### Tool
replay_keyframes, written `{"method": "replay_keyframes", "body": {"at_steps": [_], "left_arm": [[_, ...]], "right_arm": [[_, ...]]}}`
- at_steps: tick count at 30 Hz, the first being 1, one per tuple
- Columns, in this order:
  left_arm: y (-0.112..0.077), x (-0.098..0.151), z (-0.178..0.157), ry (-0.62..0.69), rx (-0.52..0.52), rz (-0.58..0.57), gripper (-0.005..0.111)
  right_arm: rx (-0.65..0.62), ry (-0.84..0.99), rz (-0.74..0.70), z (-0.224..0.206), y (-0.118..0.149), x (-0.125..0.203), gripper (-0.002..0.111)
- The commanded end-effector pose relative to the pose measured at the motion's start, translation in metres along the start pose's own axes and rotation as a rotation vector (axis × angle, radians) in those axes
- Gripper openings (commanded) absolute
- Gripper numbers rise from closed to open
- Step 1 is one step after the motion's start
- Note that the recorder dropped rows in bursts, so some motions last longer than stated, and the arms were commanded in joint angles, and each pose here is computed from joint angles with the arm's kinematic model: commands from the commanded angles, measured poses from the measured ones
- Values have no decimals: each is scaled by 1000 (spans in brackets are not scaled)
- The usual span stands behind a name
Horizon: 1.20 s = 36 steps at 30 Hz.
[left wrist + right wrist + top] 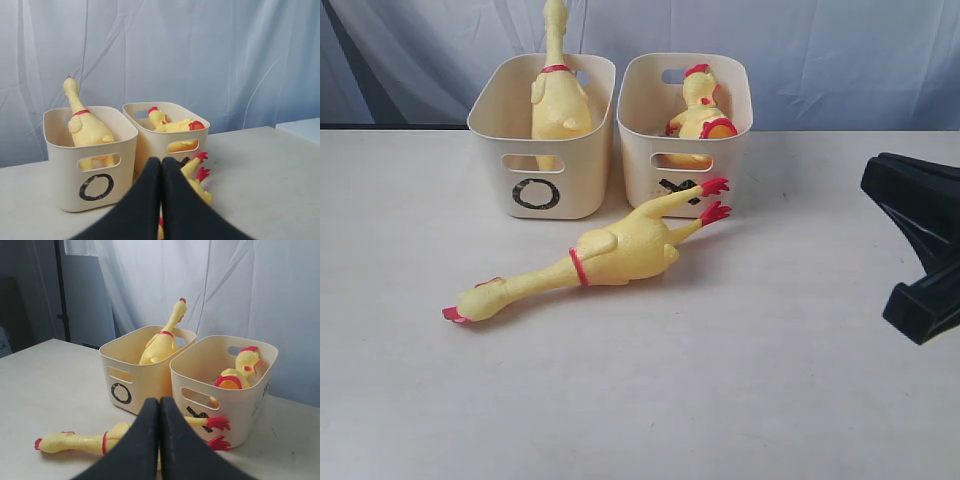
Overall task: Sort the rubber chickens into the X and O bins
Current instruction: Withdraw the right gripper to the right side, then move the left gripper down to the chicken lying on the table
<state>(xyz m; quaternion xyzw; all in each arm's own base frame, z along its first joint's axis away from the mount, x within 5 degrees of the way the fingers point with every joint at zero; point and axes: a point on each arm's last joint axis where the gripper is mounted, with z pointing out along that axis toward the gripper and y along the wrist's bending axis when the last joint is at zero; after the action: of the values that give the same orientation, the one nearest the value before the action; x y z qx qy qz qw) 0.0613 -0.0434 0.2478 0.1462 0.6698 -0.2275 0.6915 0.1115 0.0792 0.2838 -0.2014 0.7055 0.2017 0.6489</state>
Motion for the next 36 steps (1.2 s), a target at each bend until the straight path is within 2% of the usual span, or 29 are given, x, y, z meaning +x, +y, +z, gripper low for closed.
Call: {"method": "replay_keyframes", "body": {"at_steps": [1,6,8,9,10,14,17,21,25,28,31,36], "left_arm": [[0,1,-1,5,-1,47,0],[0,1,-1,4,-1,50,0],[1,-5,-1,-44,-16,-62,0],[-2,-9,-1,-85,19,-150,0],[-4,-11,-2,-108,49,-183,0],[-2,-28,2,-123,13,-125,0],[1,-44,15,-58,1,-116,0],[8,-50,39,97,1,-70,0],[13,-46,69,280,76,-12,0],[17,-43,91,366,139,-51,0],[25,-37,111,432,145,-82,0],[38,-26,138,503,146,-42,0]], "right_arm": [[8,-6,2,-1,-1,0,-1],[2,3,2,-1,-1,1,-1],[2,2,0,-1,-1,1,-1],[2,2,0,-1,-1,1,-1],[2,2,0,-1,-1,1,-1],[2,2,0,-1,-1,1,-1],[2,2,0,-1,-1,1,-1],[1,4,0,-1,0,1,-1],[1,4,0,-1,0,1,-1],[1,4,0,-1,0,1,-1],[1,4,0,-1,0,1,-1],[1,4,0,-1,0,1,-1]]}}
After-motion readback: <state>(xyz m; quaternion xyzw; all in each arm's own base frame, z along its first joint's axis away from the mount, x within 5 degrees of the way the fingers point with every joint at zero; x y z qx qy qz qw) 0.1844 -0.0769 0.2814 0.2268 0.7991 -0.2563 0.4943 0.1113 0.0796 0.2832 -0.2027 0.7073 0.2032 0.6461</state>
